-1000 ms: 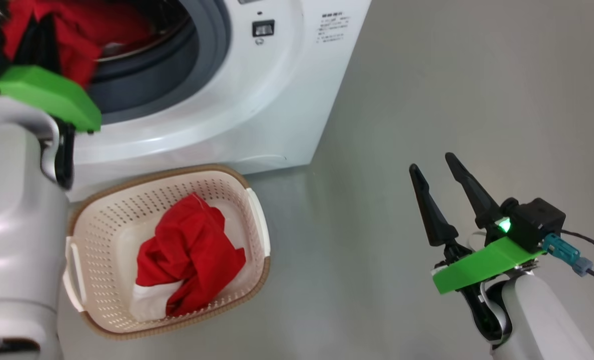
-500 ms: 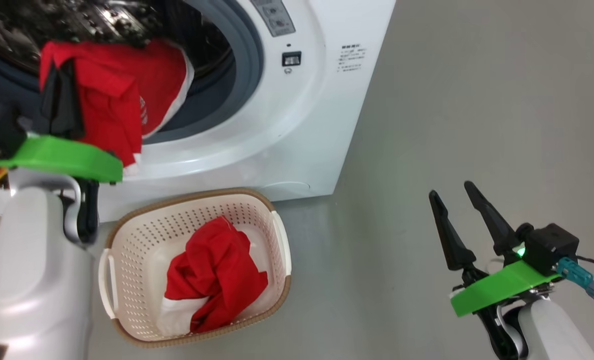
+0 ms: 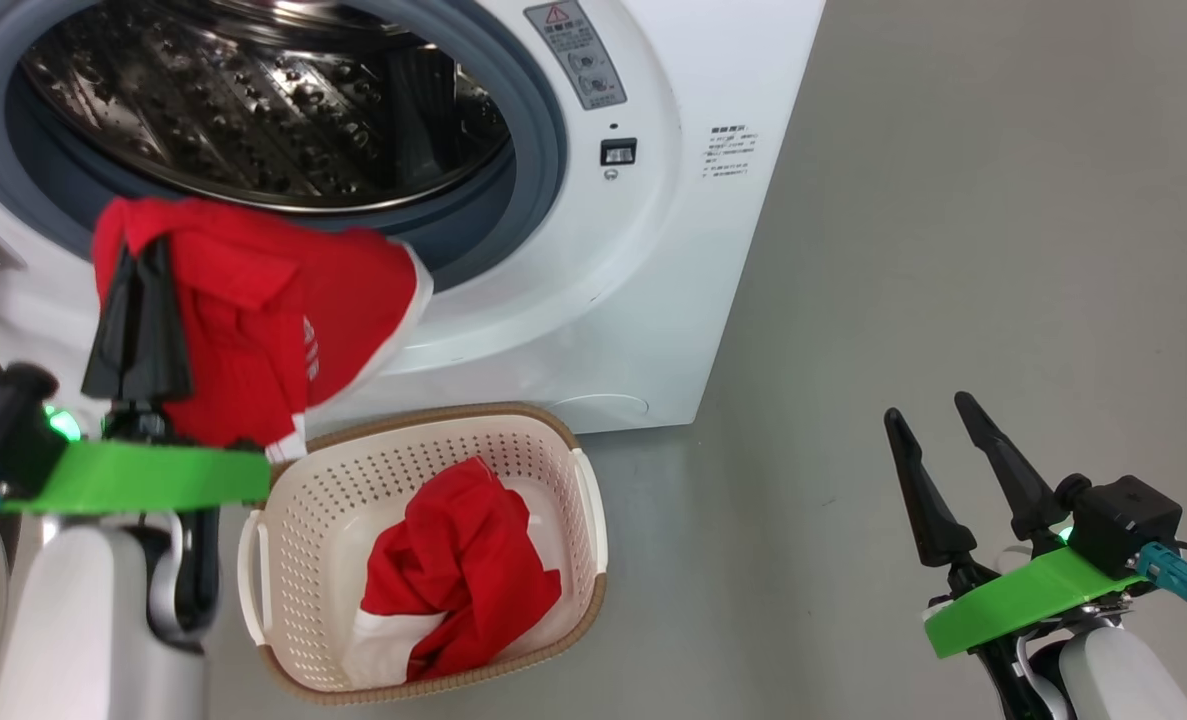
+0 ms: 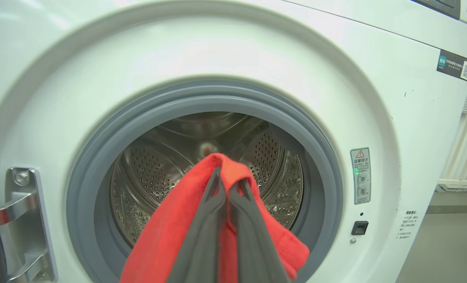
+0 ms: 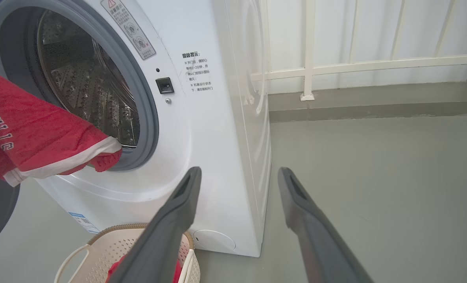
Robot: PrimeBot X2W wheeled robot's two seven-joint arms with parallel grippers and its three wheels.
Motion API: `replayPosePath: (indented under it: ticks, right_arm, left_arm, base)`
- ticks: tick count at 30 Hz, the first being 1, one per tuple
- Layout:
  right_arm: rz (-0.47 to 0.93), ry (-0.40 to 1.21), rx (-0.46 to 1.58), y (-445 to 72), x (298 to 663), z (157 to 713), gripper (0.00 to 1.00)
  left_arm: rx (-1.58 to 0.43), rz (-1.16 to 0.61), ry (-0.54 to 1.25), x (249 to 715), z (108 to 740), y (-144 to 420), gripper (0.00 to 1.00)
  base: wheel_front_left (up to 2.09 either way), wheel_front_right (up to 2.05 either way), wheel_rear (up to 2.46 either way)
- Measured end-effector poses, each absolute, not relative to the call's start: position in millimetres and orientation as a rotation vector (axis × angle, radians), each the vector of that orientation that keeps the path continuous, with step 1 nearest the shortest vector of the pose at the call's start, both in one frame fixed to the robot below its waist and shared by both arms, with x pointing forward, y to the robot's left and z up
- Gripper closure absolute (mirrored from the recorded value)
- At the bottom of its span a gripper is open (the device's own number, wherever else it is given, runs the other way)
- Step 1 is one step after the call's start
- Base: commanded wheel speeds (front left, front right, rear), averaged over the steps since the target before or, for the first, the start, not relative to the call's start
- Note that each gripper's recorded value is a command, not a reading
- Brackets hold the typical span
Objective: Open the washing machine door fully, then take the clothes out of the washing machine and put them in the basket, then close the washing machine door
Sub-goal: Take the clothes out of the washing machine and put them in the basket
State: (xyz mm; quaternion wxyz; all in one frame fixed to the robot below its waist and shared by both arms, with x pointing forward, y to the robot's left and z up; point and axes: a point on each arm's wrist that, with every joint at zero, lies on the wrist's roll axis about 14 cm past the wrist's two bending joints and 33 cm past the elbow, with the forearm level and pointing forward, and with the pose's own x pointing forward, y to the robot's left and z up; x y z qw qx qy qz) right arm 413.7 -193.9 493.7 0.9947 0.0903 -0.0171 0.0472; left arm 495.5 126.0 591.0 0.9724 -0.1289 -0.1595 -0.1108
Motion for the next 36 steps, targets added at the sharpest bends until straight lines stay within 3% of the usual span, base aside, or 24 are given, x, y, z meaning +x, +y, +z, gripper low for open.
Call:
replayPosePath:
  ticks: [13, 26, 36]
  right_arm:
    - [0.09, -0.012, 0.184, -195, 420, 484, 0.0]
    - [0.086, 0.011, 0.196, -190, 438, 469, 0.0]
    - [0.083, 0.045, 0.212, -183, 461, 447, 0.0]
  left_arm:
    - [-0.265, -0.224, -0.224, 473, 559, 126, 1.0]
    - [-0.187, -0.283, 0.239, 459, 396, 94, 1.0]
    - [-0.08, -0.371, 0.463, 478, 318, 74, 1.0]
  base:
    - [0.0, 0.0, 0.0]
    - [0.0, 0.0, 0.0]
    - [0.0, 0.0, 0.0]
